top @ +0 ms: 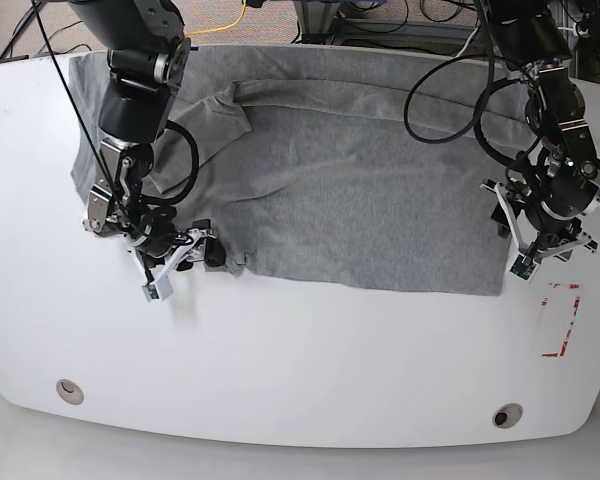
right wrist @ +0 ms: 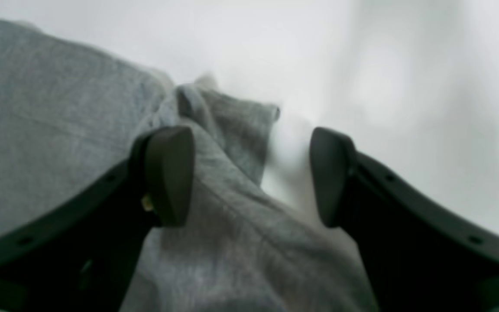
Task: Layout the t-shirt on the table in an organized manner, then fold the t-shirt properly
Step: 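Pull the grasped hem corner outward with the right gripper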
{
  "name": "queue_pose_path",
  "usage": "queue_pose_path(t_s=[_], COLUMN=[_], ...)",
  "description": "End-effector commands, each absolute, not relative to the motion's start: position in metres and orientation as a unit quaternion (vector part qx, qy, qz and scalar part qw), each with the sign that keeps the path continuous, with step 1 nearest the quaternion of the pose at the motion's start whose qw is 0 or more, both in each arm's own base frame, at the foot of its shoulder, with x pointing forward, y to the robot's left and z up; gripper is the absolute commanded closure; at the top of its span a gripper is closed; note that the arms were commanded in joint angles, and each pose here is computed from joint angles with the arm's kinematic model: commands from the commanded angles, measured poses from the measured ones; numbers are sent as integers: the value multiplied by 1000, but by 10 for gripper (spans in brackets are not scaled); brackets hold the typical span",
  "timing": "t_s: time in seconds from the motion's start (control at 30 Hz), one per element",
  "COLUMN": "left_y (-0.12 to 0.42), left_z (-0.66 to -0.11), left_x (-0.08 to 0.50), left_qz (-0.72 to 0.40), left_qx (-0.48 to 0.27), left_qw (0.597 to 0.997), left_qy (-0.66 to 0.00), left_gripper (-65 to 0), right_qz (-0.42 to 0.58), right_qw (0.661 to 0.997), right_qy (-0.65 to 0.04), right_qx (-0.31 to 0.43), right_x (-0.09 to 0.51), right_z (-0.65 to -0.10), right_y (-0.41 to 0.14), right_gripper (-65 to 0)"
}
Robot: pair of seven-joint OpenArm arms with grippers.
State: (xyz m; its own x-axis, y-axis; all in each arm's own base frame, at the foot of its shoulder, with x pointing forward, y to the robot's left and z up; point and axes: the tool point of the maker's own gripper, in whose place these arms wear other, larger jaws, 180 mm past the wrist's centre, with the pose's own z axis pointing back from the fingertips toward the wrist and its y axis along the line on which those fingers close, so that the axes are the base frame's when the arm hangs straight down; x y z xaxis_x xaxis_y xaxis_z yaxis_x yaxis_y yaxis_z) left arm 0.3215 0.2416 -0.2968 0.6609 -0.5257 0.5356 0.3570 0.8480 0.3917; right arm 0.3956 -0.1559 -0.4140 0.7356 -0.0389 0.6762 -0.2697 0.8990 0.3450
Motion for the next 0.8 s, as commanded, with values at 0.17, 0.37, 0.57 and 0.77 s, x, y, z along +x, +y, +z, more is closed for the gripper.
queue_pose_path(t_s=[0.17,0.37,0.57,0.77], left_y=[244,244,244,244], left_z=[-284,-284,-284,-284], left_x=[328,328,328,328], left_qz=[-246,-246,-246,-246], left_qx=[136,137,137,137], left_qw=[893,893,893,893], left_qy=[-350,-350,-350,-350], left_gripper=[-307,-307,-307,-307], right_qz=[60,60,60,59], right_qw=[893,892,887,875], right_qy=[-389,-393,-403,-429], right_qx=[217,217,217,216], right_x=[414,416,424,436], right_z=[-397,-395,-386,-372], right_y=[-161,-161,-161,-163], right_gripper=[-393,-393,-393,-393])
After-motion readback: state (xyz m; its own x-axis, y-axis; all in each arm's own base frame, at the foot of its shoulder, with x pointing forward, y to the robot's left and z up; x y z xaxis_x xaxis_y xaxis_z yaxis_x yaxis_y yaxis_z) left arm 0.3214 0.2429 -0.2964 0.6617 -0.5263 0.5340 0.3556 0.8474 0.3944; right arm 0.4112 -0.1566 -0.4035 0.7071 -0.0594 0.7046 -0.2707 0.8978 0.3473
